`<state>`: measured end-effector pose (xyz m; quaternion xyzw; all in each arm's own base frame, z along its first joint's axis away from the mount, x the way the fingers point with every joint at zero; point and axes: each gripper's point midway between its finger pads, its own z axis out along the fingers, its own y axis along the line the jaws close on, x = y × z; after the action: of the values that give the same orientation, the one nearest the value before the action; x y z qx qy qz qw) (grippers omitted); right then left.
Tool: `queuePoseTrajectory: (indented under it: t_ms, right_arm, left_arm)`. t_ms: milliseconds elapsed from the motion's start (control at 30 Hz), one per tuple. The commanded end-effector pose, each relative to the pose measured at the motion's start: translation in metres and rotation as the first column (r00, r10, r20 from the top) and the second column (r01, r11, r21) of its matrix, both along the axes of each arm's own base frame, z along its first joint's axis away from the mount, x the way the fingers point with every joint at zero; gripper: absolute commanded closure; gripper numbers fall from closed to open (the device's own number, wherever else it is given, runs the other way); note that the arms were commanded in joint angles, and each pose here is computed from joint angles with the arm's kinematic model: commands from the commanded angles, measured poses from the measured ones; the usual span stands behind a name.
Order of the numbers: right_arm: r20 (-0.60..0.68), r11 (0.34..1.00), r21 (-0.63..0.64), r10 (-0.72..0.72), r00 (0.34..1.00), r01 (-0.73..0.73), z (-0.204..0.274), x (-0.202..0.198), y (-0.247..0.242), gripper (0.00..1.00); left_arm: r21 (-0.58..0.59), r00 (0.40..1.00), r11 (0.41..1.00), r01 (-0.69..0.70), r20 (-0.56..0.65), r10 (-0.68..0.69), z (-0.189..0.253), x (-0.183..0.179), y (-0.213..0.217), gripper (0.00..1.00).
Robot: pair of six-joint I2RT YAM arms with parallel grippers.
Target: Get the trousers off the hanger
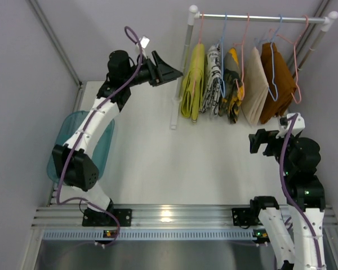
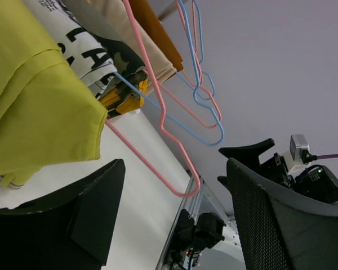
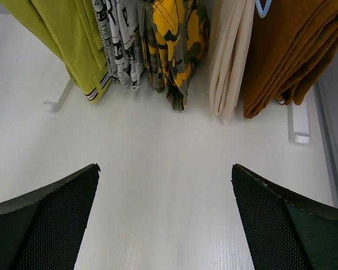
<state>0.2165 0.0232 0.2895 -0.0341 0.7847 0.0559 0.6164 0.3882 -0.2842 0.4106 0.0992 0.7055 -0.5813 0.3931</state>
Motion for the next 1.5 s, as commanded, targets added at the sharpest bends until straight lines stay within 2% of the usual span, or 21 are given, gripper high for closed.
queuePoseTrajectory:
  t_ms: [0, 300, 400, 733, 767, 1033, 1167, 1367, 1467]
  right_arm:
    - [0.076, 1.000, 0.022, -0.015, 0.997, 0.014, 0.028, 0.007, -0.002, 0.01]
    - [0.066, 0.999, 0.031, -0.013, 0.998, 0.011, 0.030, 0.011, -0.001, 0.00]
    - [0.064, 0.999, 0.029, -0.016, 0.998, 0.014, 0.029, 0.010, -0.002, 0.00]
    - [0.055, 0.999, 0.033, -0.021, 0.998, 0.019, 0.024, 0.011, -0.003, 0.01]
    - [0.053, 0.999, 0.031, -0.021, 0.998, 0.019, 0.024, 0.011, -0.003, 0.01]
    - [0.049, 0.999, 0.033, -0.023, 0.999, 0.021, 0.021, 0.011, -0.004, 0.01]
    - [0.050, 0.999, 0.033, -0.023, 0.998, 0.021, 0.021, 0.011, -0.004, 0.01]
    - [0.056, 0.999, 0.036, -0.015, 0.998, 0.013, 0.023, 0.012, -0.002, 0.00]
    - [0.057, 0.999, 0.041, -0.011, 0.998, 0.008, 0.024, 0.012, -0.001, 0.00]
  left_arm:
    - [-0.167, 0.991, 0.984, 0.064, 0.124, -0.044, 0.059, -0.001, -0.022, 0.23]
    - [-0.244, 0.994, 0.969, 0.023, 0.109, 0.004, 0.056, 0.043, -0.070, 0.33]
    - [-0.261, 0.998, 0.965, 0.030, 0.064, -0.014, 0.043, 0.063, -0.084, 0.34]
    - [-0.305, 0.999, 0.951, 0.053, 0.023, -0.048, 0.028, 0.075, -0.105, 0.39]
    - [-0.308, 0.998, 0.950, 0.057, 0.022, -0.053, 0.027, 0.075, -0.106, 0.44]
    - [-0.352, 0.997, 0.933, 0.080, 0.025, -0.076, 0.040, 0.073, -0.107, 0.56]
    - [-0.369, 0.996, 0.925, 0.090, 0.052, -0.076, 0.057, 0.068, -0.103, 0.67]
    - [-0.349, 0.986, 0.931, 0.105, 0.155, -0.053, 0.085, 0.056, -0.098, 0.99]
    - [-0.348, 0.978, 0.931, 0.111, 0.205, -0.040, 0.095, 0.053, -0.096, 1.00]
